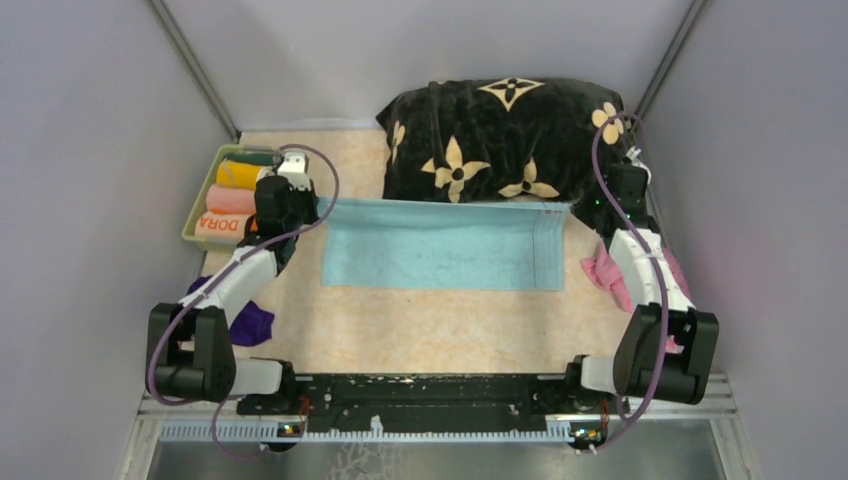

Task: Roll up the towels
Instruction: Fold the towel at the center of the board.

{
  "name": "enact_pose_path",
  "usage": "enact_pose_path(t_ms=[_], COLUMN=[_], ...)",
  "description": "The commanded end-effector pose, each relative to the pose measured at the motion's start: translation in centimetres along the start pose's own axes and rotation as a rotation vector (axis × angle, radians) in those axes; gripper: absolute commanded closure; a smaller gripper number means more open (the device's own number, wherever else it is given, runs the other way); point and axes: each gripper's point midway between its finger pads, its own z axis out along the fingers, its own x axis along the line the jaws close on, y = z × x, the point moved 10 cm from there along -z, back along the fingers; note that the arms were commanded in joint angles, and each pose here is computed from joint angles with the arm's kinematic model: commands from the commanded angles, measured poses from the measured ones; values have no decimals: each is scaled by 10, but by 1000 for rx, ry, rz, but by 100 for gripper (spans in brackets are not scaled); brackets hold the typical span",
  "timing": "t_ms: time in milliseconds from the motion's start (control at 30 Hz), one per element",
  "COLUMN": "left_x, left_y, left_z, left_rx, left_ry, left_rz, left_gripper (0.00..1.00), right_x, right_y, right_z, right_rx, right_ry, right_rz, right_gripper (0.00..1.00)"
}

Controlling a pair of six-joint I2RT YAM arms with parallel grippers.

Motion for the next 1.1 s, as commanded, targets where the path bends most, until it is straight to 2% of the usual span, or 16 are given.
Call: enact_pose_path(t_ms=[0, 167, 333, 700, 900, 1067], left_x=[6, 4, 0, 1, 2, 2], left_y=[3, -12, -36, -65, -85, -90], left_z=[-15, -26, -33, -56, -59, -59], left_rx=[-66, -50, 67, 219, 305, 321], left_ry=[30, 3, -6, 73, 162, 219], left_rz=[-35, -41, -102, -197, -284, -348], left_gripper=[100, 100, 100, 100, 100, 97], right_x=[-14, -30, -41, -57, -68, -75], right_y=[1, -20, -45, -88, -107, -119], right_z=[-22, -34, -39, -49, -46, -36], right_rx=[-93, -99, -34, 95, 151, 212], right_ry=[-95, -154, -157, -156, -209, -247], right_rz=[27, 33, 36, 77, 119, 134], right_gripper=[100, 100, 100, 100, 100, 100])
